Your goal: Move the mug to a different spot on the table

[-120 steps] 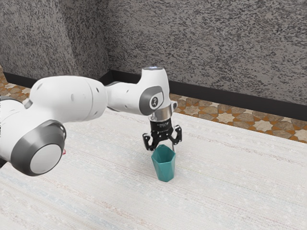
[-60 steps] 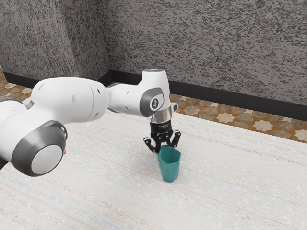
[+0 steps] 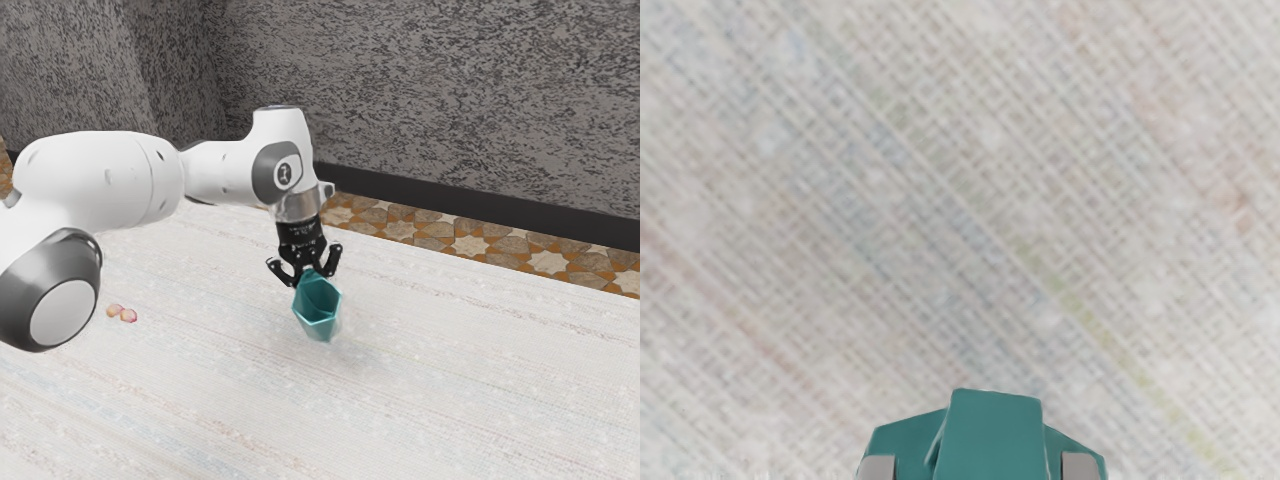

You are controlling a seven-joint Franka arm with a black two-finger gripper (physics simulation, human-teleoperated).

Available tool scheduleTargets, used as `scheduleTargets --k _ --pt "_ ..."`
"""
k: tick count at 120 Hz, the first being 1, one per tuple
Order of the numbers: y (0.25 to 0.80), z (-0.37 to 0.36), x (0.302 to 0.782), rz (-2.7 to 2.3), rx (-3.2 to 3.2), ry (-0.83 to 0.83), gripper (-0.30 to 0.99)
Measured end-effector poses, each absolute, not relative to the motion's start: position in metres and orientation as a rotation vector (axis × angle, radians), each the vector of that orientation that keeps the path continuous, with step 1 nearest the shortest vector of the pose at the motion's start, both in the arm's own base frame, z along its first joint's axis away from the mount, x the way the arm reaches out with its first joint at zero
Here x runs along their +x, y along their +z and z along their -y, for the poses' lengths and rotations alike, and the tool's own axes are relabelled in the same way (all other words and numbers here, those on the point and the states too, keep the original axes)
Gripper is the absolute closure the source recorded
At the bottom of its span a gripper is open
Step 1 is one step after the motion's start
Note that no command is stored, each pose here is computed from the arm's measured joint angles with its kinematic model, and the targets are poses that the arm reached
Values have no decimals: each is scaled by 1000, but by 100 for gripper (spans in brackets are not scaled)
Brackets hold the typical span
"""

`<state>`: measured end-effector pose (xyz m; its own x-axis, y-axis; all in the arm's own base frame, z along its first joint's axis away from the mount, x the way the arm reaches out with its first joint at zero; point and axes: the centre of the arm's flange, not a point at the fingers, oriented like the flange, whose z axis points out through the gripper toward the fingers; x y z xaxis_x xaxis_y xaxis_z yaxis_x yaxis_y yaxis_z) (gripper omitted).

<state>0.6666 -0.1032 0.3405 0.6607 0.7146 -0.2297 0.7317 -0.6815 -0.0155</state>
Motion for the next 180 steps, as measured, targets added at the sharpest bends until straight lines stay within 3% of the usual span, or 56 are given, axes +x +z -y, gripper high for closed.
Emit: scheduleTargets --k 24,59,137,163,180 --pt "323 51 623 -1257 2749 -567 72" --pt "314 9 603 -1195 2733 -788 77" --pt "250 -38 625 -811 2802 -751 79" --pt "249 -35 626 -733 2784 -737 37" --pt "249 -34 627 -695 2783 -728 20"
